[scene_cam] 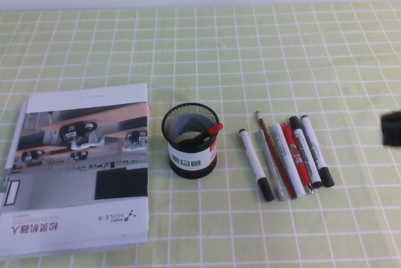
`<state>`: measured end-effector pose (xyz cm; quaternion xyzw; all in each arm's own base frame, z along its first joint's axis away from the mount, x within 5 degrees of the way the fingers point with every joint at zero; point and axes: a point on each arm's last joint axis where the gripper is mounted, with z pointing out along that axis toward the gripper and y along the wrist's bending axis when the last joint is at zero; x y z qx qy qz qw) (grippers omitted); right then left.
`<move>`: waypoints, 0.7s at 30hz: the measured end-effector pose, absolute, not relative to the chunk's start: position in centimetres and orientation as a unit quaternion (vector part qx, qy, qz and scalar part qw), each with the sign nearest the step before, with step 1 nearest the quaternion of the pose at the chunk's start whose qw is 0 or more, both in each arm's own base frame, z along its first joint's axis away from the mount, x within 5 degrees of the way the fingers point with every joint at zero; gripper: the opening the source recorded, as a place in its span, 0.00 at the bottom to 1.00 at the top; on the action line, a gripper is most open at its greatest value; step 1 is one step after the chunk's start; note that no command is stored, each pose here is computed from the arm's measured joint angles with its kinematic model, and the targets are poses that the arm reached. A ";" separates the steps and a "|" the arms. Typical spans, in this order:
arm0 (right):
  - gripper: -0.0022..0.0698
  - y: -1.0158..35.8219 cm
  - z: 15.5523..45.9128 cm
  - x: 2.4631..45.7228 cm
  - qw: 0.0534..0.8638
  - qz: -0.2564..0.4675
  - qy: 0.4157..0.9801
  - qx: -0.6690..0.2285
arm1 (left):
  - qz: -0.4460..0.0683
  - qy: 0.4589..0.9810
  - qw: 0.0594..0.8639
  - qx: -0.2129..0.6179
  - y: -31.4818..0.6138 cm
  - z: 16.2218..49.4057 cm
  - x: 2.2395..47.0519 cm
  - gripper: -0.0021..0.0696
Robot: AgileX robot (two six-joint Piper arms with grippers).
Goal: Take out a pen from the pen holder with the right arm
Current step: 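Take a marker out of the pen holder and lay it on the table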
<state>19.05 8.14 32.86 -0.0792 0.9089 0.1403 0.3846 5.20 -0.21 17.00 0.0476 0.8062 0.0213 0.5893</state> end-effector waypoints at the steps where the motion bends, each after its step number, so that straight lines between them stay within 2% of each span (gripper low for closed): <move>1: 0.01 7.8 32.8 18.0 0.386 0.144 0.908 -0.078 | 0.021 0.806 0.589 0.048 -0.2 17.0 5.2 0.02; 12: 0.01 5.0 32.7 10.0 0.344 0.153 0.922 -0.094 | 0.021 0.806 0.589 0.048 -0.2 17.0 5.2 0.02; 18: 0.01 4.0 31.3 8.7 0.382 0.132 0.908 -0.106 | 0.021 0.806 0.589 0.048 -0.2 17.0 5.2 0.02; 21: 0.01 3.4 29.9 8.7 0.428 0.116 0.891 -0.101 | 0.021 0.806 0.589 0.048 -0.2 17.0 5.2 0.02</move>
